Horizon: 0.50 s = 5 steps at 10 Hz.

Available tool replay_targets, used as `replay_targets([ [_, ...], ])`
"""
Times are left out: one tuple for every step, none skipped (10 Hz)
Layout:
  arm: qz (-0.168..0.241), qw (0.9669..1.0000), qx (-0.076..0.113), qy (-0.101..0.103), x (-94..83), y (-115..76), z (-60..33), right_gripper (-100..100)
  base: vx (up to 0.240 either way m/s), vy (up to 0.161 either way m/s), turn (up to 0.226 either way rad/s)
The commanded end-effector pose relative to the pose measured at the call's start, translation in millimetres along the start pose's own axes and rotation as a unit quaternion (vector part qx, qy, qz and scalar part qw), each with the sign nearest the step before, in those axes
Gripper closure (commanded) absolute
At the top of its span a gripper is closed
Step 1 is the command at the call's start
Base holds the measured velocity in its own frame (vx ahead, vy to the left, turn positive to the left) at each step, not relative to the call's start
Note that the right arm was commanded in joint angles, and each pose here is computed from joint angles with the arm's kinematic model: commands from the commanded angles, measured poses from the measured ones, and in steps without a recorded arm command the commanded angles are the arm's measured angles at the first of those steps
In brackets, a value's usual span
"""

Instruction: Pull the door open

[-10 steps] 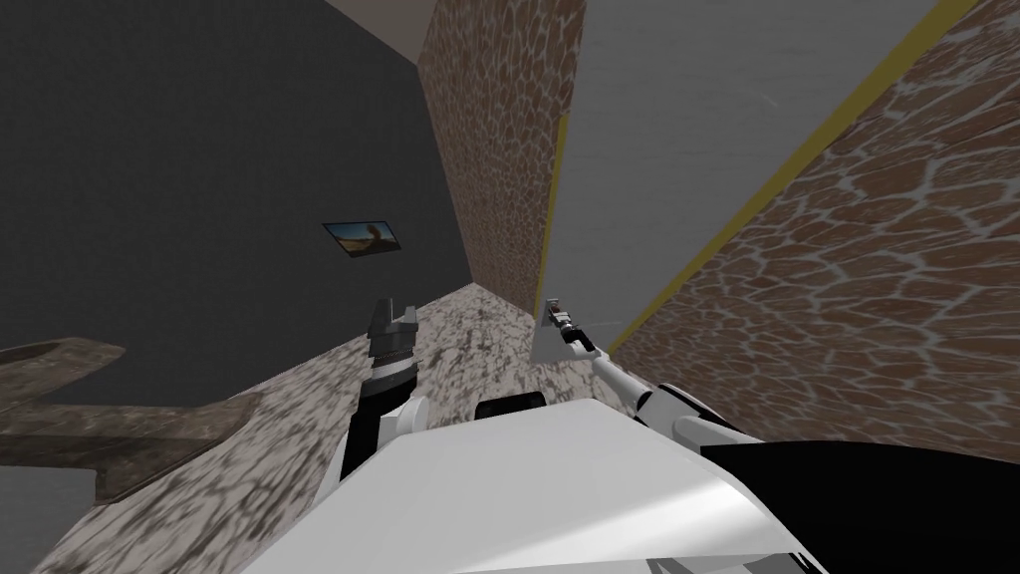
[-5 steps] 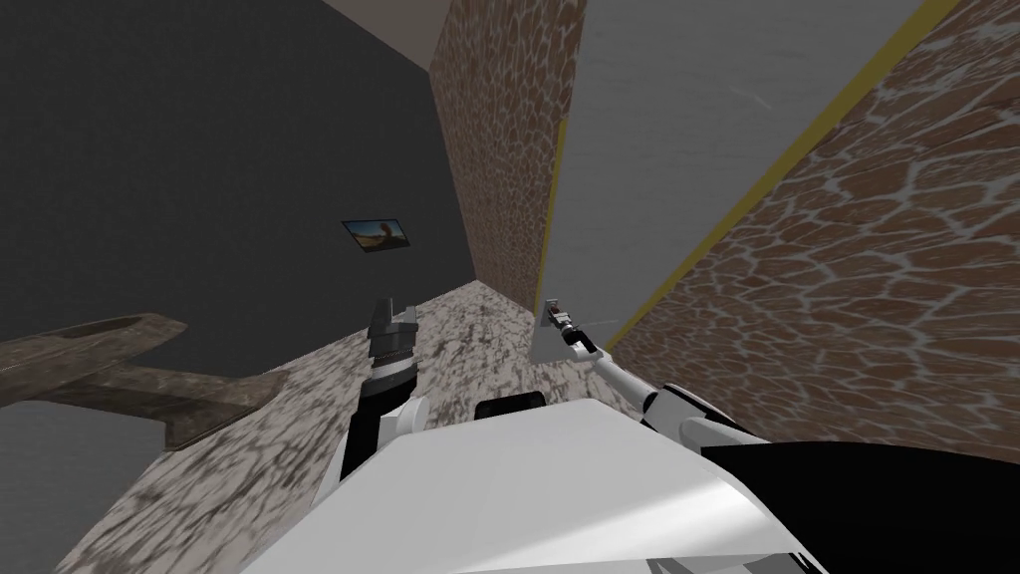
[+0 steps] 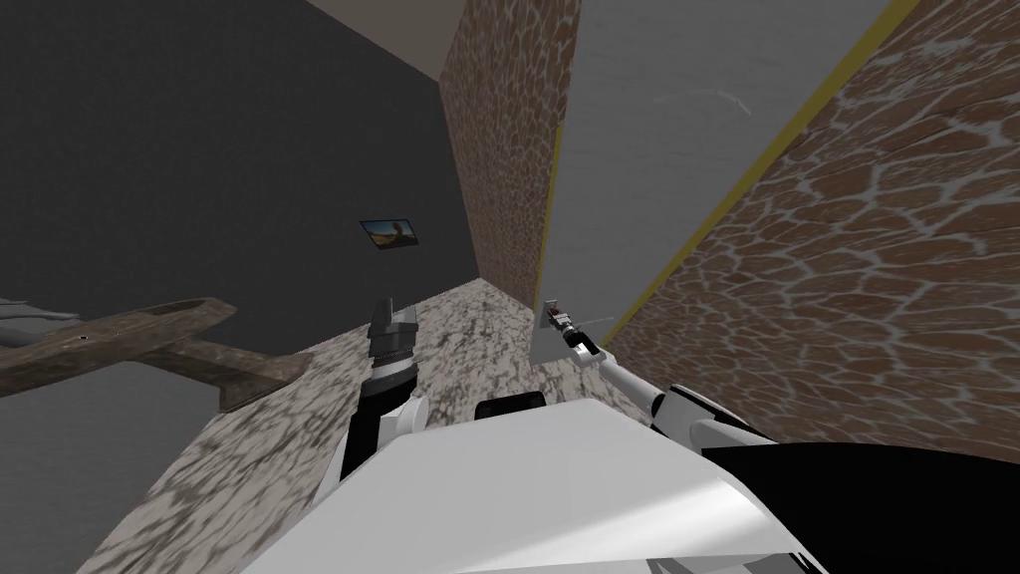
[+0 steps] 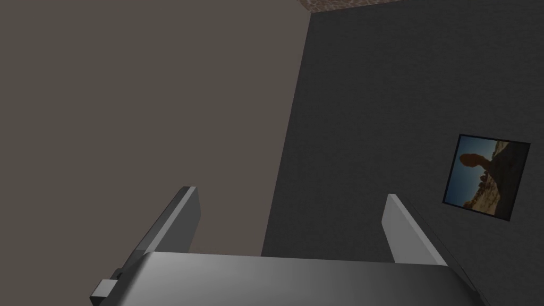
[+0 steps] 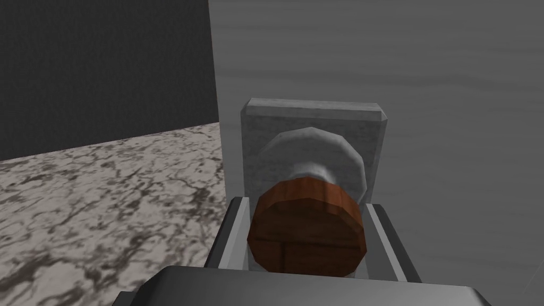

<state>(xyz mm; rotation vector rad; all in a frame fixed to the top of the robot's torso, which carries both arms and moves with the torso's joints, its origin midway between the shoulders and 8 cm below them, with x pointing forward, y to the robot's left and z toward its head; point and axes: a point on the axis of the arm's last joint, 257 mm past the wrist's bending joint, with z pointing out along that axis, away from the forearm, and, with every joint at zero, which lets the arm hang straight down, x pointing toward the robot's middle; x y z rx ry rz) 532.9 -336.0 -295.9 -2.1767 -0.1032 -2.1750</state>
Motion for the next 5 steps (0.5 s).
replay_targets([
  [0.001,1.0,0.008,0.0,-0.2,-2.4,-3.2,100,-0.14,-0.085,0.069],
  [0.0,1.0,0.005,-0.002,-1.7,-2.0,-2.4,100,-0.057,-0.033,0.026],
  [0.0,0.9999,0.015,-0.003,-3.3,-5.3,-7.4,100,-0.114,-0.034,0.069],
  [0.0,0.9998,0.019,-0.002,-2.9,-6.1,-8.8,100,-0.188,-0.067,0.081],
  [0.0,0.9997,0.026,-0.001,-2.1,-7.8,-12.0,100,-0.17,-0.115,0.086],
])
